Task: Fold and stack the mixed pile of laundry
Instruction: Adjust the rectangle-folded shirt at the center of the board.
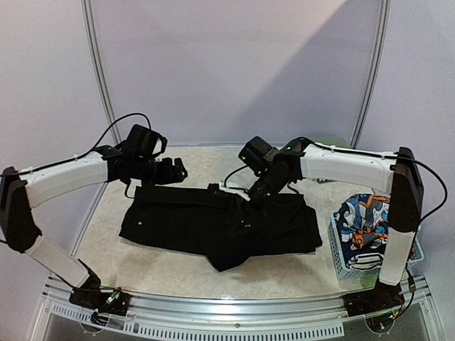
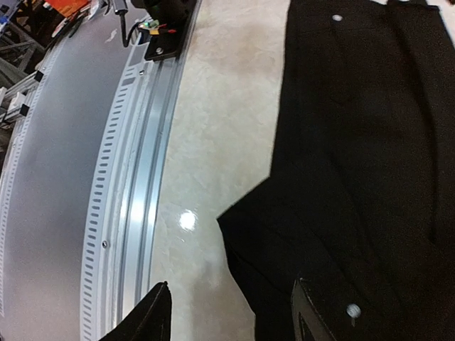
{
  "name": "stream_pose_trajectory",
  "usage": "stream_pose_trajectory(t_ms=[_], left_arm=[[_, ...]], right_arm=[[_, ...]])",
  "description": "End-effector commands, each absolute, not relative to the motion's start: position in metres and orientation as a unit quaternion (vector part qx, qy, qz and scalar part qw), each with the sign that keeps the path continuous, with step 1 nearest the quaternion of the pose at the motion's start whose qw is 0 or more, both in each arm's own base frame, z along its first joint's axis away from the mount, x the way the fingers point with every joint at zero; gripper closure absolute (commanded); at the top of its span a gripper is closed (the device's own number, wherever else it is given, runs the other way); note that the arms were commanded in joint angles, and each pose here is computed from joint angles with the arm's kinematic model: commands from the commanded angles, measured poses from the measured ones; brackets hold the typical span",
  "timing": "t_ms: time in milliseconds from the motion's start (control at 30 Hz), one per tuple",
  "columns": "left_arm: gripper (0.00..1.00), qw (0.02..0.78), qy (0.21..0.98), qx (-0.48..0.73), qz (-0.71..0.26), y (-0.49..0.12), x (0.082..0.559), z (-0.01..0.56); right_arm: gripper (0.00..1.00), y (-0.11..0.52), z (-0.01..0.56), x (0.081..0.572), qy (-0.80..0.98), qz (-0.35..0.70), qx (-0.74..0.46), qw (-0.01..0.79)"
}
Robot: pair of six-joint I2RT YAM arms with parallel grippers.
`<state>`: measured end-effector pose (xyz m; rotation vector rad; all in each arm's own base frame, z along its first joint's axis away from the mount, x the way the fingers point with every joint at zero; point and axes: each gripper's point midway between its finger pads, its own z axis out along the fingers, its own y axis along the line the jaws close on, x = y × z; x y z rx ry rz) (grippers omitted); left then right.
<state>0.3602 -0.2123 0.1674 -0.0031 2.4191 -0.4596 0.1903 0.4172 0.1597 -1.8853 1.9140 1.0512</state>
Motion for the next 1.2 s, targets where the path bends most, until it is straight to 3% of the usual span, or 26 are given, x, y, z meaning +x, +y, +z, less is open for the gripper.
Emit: stream_pose_trajectory(t_ms=[0, 233, 333, 533, 700, 1167], left_arm=[[0.11, 0.271, 0.938, 0.076, -0.202, -0.275, 0.362, 0.15], [0.15, 0.196, 0.938, 0.239, -0.156, -0.376, 0.327, 0.115], [0.19, 0.17, 0.943, 0.251, -0.134, -0.397, 0.313, 0.098], [0.19, 0.171, 0.931, 0.308, -0.099, -0.444, 0.275, 0.084], [0.22, 0.164, 0.933, 0.315, -0.055, -0.461, 0.264, 0.056], [0.48, 0.156, 0.948, 0.275, -0.035, -0.457, 0.258, 0.022]], right_arm=[[0.41, 0.368, 0.192, 0.216, 0.667, 0.315, -0.652, 0.177], [0.42, 0.307, 0.21, 0.267, 0.728, 0.397, -0.518, 0.211], [0.42, 0.274, 0.205, 0.289, 0.761, 0.382, -0.471, 0.232], [0.43, 0.227, 0.188, 0.325, 0.816, 0.344, -0.382, 0.266], [0.43, 0.204, 0.182, 0.338, 0.835, 0.336, -0.337, 0.277], [0.42, 0.199, 0.182, 0.332, 0.831, 0.343, -0.332, 0.284]])
